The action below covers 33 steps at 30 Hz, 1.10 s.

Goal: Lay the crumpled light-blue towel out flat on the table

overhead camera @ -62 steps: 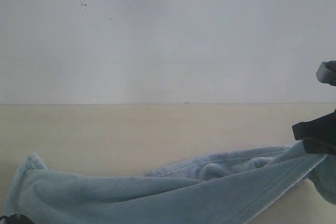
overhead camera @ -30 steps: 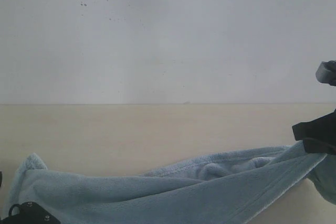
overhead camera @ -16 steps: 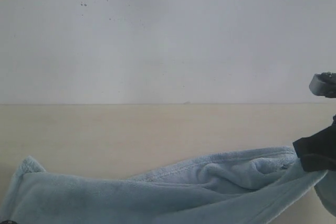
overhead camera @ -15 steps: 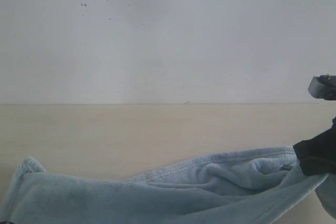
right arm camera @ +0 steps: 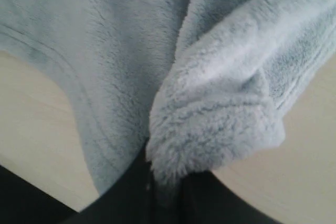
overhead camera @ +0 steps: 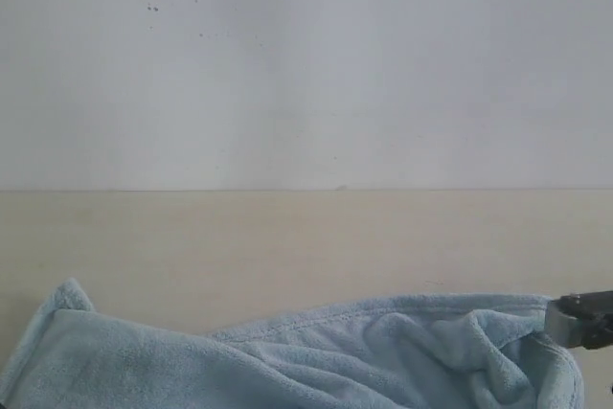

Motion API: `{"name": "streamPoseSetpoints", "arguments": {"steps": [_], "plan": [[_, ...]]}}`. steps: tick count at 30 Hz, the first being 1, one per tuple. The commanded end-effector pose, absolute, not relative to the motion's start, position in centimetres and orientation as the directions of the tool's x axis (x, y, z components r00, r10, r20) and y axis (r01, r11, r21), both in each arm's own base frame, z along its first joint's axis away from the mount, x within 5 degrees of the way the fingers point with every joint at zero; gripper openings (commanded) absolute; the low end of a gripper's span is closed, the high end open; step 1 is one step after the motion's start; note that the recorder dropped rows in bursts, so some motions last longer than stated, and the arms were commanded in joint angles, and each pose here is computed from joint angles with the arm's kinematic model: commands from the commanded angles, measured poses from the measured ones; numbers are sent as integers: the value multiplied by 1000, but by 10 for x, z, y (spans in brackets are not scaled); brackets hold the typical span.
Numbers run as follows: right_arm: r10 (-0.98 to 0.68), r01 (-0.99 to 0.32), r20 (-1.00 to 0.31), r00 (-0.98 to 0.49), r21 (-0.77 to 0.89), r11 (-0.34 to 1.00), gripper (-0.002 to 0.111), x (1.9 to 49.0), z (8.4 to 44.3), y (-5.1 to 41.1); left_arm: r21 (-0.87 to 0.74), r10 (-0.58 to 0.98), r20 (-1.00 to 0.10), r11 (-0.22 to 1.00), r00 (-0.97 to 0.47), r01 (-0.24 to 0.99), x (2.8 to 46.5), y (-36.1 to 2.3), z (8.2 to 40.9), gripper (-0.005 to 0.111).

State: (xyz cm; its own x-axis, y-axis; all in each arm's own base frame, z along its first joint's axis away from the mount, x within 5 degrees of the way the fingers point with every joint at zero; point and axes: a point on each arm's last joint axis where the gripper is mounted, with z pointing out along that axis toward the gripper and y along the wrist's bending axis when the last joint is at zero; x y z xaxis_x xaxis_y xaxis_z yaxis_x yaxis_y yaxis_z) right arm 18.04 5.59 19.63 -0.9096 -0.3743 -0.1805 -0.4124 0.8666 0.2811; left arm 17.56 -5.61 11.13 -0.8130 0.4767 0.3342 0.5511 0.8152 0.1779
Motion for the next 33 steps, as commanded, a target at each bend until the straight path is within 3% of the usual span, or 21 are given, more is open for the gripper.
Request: {"name": "streamPoseSetpoints", "arguments": {"steps": [1,3,7,8,14,23,29,33], "plan": [[-351,-391,-193,-916,232,891,13,172,201,51,185,466,336,819,-818,543,174,-55,112,4],[-350,-389,-190,-917,239,890,27,168,204,51,187,468,323,820,-823,540,175,-55,115,4],[-343,-389,-190,-920,335,858,66,164,207,59,189,475,290,822,-831,537,176,-56,118,4],[-353,-408,-209,-912,375,832,67,164,209,63,190,476,286,823,-832,536,176,-56,119,4],[-383,-510,-341,-859,487,710,51,161,223,77,188,473,268,829,-839,527,175,-57,122,4],[-389,-536,-374,-842,493,686,50,165,244,80,186,474,254,832,-843,523,176,-57,123,4],[-407,-512,-315,-857,445,734,50,163,238,73,183,473,249,834,-845,521,176,-58,123,4],[-322,-458,-406,-856,304,835,50,180,236,65,173,465,251,841,-849,512,175,-58,123,4]]}}
